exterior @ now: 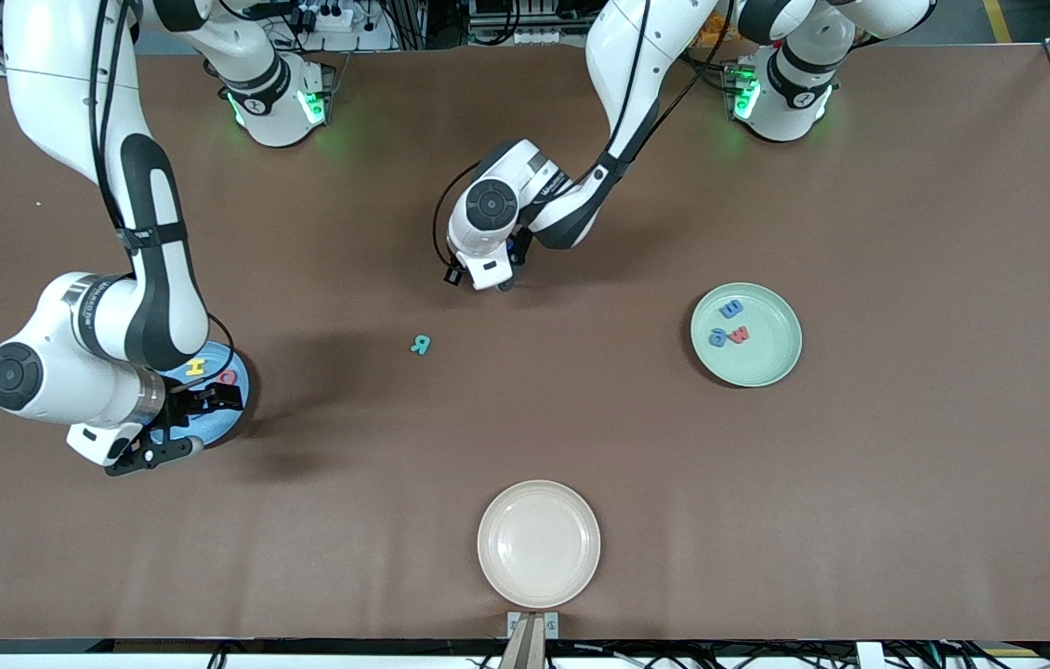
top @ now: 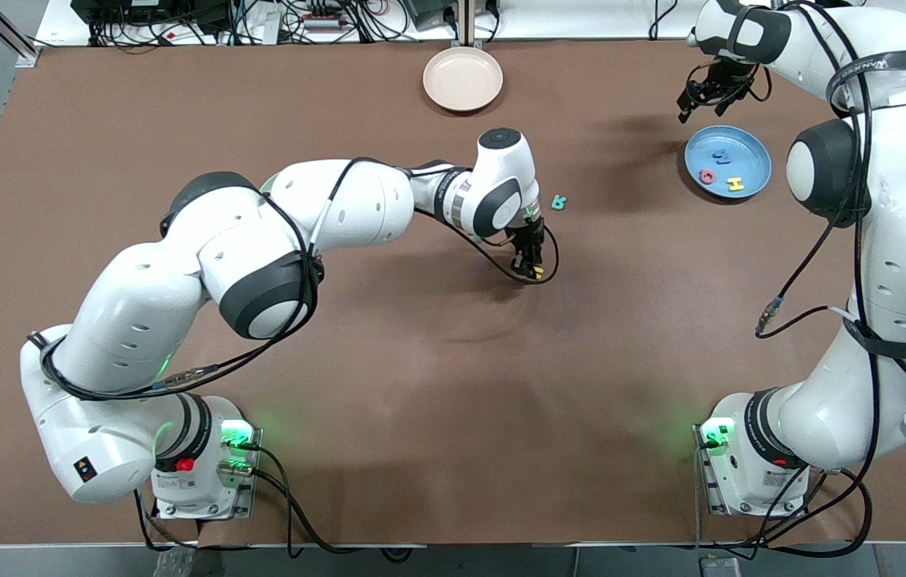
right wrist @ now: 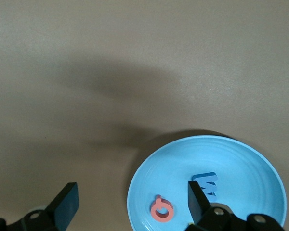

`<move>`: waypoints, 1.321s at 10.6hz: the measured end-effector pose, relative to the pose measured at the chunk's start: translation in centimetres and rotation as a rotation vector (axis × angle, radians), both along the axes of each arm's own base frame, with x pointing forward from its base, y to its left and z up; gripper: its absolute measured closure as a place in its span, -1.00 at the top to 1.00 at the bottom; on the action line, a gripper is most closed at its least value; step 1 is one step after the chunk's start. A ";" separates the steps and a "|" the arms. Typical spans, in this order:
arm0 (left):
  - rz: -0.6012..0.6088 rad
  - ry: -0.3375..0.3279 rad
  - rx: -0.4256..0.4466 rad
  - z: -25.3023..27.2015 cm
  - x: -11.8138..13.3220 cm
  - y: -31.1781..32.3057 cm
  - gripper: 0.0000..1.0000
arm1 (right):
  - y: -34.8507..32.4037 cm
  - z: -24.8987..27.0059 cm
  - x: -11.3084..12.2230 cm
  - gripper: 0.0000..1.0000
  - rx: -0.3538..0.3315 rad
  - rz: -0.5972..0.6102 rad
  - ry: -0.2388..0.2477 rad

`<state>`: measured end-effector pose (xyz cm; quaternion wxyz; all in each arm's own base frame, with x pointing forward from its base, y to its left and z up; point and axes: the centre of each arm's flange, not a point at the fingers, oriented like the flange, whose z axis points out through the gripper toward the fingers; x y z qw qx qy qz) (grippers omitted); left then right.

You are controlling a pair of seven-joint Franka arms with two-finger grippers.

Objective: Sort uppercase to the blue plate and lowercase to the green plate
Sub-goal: 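Close the left gripper on the yellow h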

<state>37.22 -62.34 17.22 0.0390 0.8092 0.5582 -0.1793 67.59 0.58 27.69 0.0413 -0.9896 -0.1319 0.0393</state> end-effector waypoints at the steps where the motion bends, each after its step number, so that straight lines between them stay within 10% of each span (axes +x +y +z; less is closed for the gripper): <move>1: 0.005 -0.007 -0.005 0.1 0.1 0.0 -0.17 | 0.0 0.0 0.0 1.00 0.000 0.000 0.000; 14: 0.026 -0.004 -0.009 -0.5 0.0 -0.1 -0.17 | 0.0 0.0 0.0 1.00 0.000 0.001 0.000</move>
